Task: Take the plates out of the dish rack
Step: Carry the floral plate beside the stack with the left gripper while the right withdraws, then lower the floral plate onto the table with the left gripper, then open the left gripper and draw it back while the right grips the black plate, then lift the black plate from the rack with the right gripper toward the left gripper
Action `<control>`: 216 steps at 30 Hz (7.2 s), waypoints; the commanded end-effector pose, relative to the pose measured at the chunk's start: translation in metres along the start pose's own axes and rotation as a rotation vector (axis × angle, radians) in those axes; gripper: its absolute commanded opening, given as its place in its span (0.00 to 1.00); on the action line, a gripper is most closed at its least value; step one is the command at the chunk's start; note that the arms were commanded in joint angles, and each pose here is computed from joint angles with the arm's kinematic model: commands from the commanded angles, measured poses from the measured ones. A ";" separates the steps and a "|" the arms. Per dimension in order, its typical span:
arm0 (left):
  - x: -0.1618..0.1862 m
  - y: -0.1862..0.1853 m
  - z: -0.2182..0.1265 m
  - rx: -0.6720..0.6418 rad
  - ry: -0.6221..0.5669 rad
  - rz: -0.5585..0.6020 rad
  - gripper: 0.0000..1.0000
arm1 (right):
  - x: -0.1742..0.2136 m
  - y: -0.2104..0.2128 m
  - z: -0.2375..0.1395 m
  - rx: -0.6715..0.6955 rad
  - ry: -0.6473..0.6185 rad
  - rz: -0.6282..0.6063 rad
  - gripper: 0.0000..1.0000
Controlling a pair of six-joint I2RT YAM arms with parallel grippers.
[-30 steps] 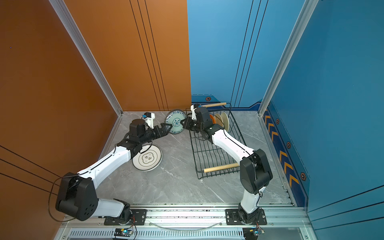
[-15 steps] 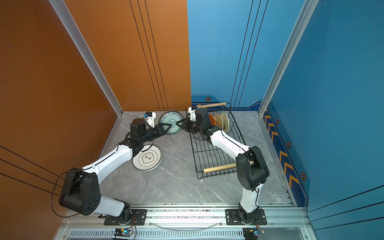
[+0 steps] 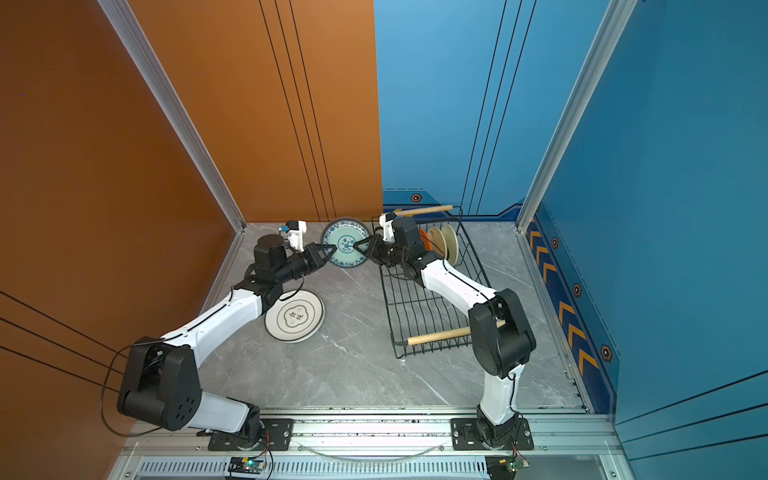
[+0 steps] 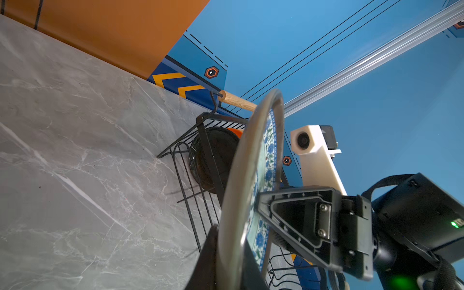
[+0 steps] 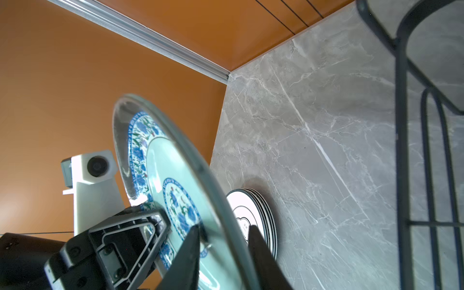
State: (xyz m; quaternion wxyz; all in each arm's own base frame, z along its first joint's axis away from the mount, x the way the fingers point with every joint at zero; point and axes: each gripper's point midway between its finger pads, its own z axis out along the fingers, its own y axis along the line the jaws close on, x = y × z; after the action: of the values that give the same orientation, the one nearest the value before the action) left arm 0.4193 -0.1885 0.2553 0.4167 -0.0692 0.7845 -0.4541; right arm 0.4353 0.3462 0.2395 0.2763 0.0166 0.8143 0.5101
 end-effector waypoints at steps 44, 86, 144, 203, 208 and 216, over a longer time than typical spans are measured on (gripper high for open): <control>-0.036 0.229 0.000 -0.635 0.053 -0.144 0.00 | -0.053 -0.149 -0.174 1.225 0.018 -0.546 1.00; -0.007 0.300 -0.009 -0.703 0.099 -0.249 0.46 | -0.070 -0.142 -0.115 0.959 0.024 -0.570 1.00; 0.036 0.181 -0.126 -0.675 -0.043 -0.080 0.80 | -0.084 -0.204 -0.037 0.882 0.005 -0.619 0.45; 0.055 0.130 -0.097 -0.565 0.091 0.031 0.98 | -0.092 -0.071 -0.147 0.962 -0.351 -0.792 0.02; 0.042 0.092 -0.086 -0.509 0.019 0.231 0.98 | -0.082 -0.032 -0.155 0.785 -0.536 -0.711 0.04; 0.032 0.072 -0.072 -0.437 0.018 0.169 0.98 | -0.068 0.016 -0.147 0.377 -0.639 -0.438 0.05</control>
State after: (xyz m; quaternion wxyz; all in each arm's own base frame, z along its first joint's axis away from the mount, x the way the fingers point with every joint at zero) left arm 0.3592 -0.1085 0.1879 0.4140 -0.0901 0.8793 -0.2176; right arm 0.4252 0.1941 0.2945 0.5917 0.0025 0.7957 0.1293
